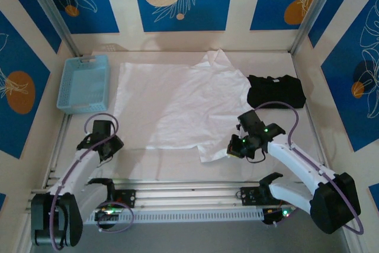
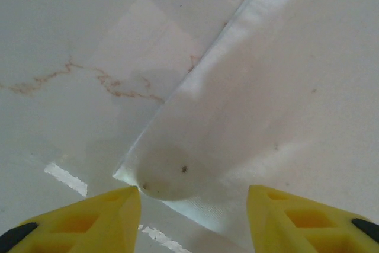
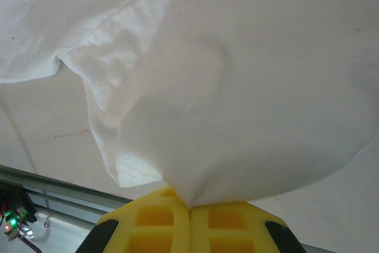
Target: Fold the inside-out t-shirt
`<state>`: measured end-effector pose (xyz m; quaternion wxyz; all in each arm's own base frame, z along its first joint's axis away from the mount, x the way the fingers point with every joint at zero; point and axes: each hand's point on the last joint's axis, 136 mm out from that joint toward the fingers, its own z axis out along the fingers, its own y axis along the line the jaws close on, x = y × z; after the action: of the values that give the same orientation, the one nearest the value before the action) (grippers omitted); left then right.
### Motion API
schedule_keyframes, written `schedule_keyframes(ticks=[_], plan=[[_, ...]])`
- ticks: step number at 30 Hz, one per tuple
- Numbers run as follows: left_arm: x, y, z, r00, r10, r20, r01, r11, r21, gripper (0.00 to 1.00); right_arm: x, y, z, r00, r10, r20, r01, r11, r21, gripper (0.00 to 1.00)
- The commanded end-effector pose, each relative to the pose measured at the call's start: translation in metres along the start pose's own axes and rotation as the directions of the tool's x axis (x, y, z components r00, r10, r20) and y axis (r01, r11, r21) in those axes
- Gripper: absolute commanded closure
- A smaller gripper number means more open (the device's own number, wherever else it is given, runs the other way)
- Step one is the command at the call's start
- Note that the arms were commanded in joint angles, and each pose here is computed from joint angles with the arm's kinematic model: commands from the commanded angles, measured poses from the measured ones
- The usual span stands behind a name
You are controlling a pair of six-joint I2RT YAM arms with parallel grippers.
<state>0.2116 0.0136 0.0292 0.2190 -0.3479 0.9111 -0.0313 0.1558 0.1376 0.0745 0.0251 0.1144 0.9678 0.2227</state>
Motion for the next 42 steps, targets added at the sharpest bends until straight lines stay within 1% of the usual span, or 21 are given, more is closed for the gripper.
schedule_keyframes(ticks=[1,8,14,17,21,26,30,36,42], plan=[[-0.004,0.000,0.003,1.000,0.000,0.004,0.000,1.000,-0.005,0.54,0.003,0.006,-0.002,0.999,-0.029,-0.015,0.028,0.998,-0.050,1.00],[0.000,0.013,0.007,1.000,0.001,-0.001,-0.001,0.999,-0.051,0.54,-0.003,0.011,-0.005,0.999,-0.033,-0.006,0.032,0.997,-0.064,1.00],[-0.002,0.014,0.010,1.000,0.011,-0.016,-0.012,0.998,-0.065,0.53,-0.007,0.013,-0.009,0.999,-0.039,0.002,0.039,0.997,-0.063,1.00],[0.005,0.013,0.018,0.999,0.009,-0.053,-0.013,0.998,-0.060,0.58,-0.010,0.014,-0.010,0.999,-0.034,0.005,0.034,0.997,-0.065,1.00],[0.007,0.009,0.026,0.996,0.016,-0.087,-0.020,0.999,-0.048,0.69,-0.011,0.014,-0.008,1.000,-0.031,0.003,0.031,0.998,-0.063,1.00],[0.007,0.004,0.031,0.994,0.019,-0.105,-0.021,1.000,-0.022,0.86,-0.012,0.010,-0.008,1.000,-0.022,0.009,0.022,0.998,-0.054,1.00],[0.004,-0.001,0.026,0.995,0.038,-0.091,-0.038,0.999,0.008,0.99,-0.014,0.008,-0.010,0.999,-0.025,0.023,0.026,0.999,-0.043,1.00],[-0.002,-0.017,0.007,0.997,0.044,-0.064,-0.037,0.994,0.105,1.00,-0.017,0.008,-0.025,0.996,-0.033,0.086,0.038,0.998,-0.047,1.00],[-0.031,-0.040,-0.022,0.999,0.052,0.006,-0.052,0.980,0.192,1.00,-0.044,0.023,-0.063,0.979,-0.069,0.191,0.082,0.995,-0.057,1.00]])
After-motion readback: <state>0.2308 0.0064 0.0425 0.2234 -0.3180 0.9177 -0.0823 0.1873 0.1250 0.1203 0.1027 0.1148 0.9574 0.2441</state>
